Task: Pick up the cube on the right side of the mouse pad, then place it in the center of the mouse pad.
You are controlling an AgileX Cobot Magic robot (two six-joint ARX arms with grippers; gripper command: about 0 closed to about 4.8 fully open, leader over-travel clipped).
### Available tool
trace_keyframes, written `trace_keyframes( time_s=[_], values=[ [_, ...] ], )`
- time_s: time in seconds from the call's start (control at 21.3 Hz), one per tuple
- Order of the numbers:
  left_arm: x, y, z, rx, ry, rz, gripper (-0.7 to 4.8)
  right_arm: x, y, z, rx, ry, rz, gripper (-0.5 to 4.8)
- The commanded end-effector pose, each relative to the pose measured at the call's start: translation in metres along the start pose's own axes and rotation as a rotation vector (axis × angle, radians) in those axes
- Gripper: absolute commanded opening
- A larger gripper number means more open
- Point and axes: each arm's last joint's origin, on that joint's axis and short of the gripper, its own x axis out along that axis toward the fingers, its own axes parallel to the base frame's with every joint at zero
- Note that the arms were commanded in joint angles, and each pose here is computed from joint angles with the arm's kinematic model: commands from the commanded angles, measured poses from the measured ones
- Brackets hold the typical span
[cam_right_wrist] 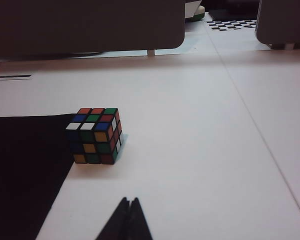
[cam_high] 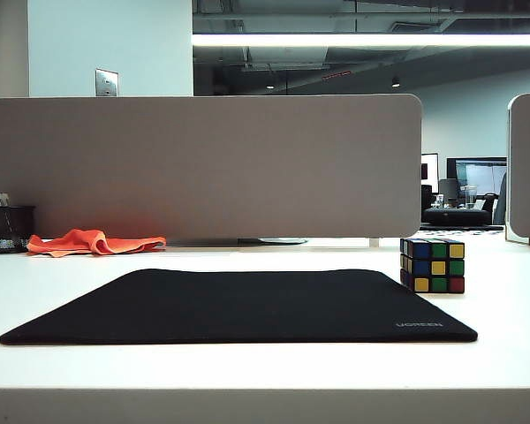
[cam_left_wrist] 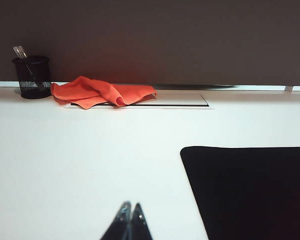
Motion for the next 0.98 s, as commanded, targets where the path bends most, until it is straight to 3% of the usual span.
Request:
trace_keyframes(
  time_s=[0.05, 0.47, 0.7, 0.98],
  values=[
    [0.0, 0.0, 0.002, -0.009, -0.011, -0.003, -0.05, 0.0, 0.0, 0.001, -0.003, -0.025, 0.0, -0.08],
    [0.0, -0.001, 0.003, -0.024, -0.014, -0.023, -0.05, 0.0, 0.0, 0.007, 0.001, -0.091, 0.002, -0.09],
    [-0.009, -0.004, 0.042, -0.049, -0.091, -0.08, -0.06, -0.005, 0.0, 0.024, 0.154, -0.149, -0.048, -0.09],
    [-0.013, -0.008, 0.093, 0.017, -0.118, -0.165, -0.06, -0.024, 0.003, 0.07, 0.158, -0.26, -0.029, -0.09]
  ],
)
